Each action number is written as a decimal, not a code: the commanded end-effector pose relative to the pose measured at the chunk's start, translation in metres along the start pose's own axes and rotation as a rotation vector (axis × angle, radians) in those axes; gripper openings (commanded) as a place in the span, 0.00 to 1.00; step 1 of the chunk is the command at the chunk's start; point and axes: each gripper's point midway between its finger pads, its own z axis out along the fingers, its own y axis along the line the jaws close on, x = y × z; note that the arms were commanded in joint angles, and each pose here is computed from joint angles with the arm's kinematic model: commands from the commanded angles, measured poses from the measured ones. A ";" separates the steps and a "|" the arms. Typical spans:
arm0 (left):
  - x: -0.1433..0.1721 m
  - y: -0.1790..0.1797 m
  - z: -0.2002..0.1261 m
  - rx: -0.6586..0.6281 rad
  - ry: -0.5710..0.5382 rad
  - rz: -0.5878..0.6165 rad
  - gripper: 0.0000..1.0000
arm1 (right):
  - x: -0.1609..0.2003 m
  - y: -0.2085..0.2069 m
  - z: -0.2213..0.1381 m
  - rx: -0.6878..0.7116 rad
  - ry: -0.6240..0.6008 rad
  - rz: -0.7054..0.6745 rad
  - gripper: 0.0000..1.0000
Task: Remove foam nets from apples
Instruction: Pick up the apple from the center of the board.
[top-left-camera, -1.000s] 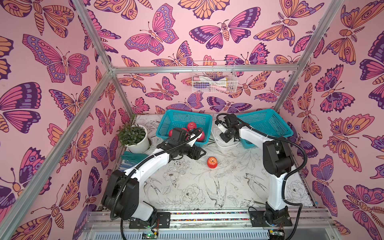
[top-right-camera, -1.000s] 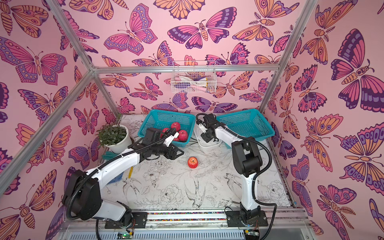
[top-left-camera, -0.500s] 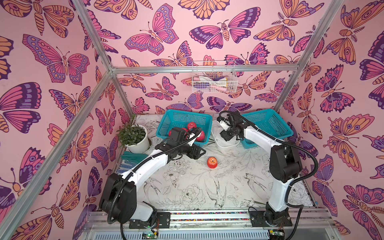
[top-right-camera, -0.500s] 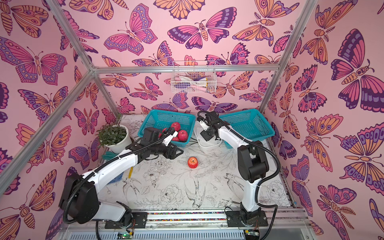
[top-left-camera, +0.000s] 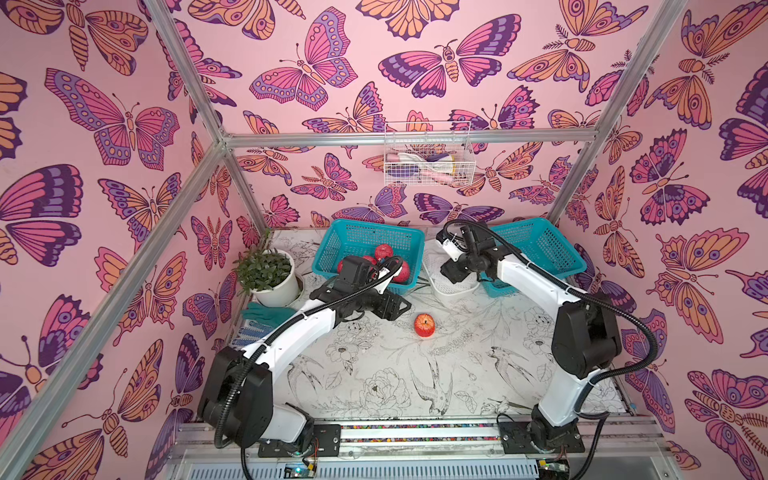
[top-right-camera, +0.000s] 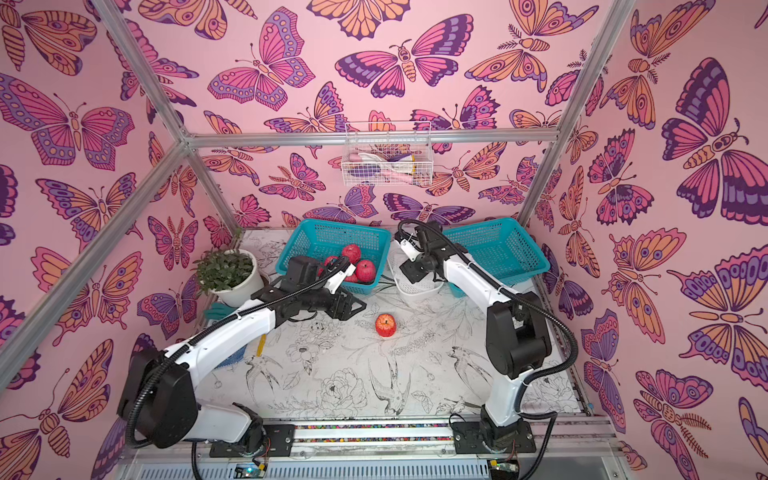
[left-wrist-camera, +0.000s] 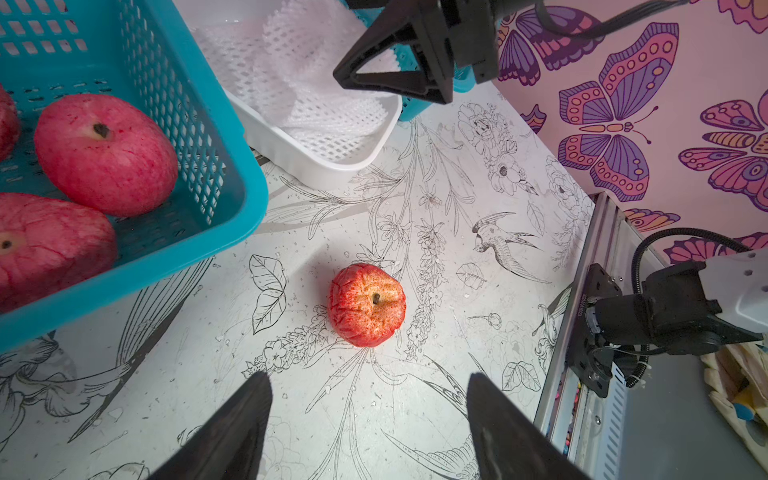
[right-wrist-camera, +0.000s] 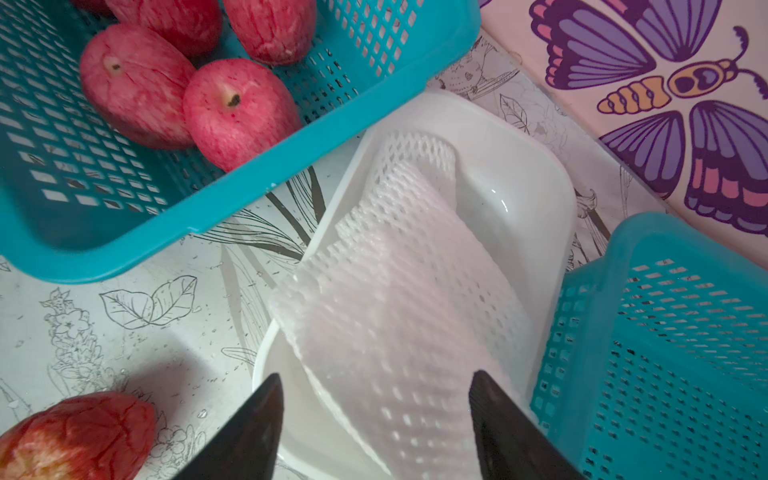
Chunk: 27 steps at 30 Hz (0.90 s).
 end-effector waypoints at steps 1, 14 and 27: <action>0.008 0.002 0.000 0.002 0.020 -0.003 0.76 | 0.000 0.002 -0.006 -0.021 -0.013 0.027 0.72; 0.027 -0.012 0.021 -0.042 0.122 0.135 0.80 | -0.029 -0.022 -0.045 0.078 -0.148 0.133 0.72; 0.055 -0.023 0.078 -0.057 0.327 0.288 1.00 | 0.005 -0.044 -0.137 0.241 -0.295 0.275 0.92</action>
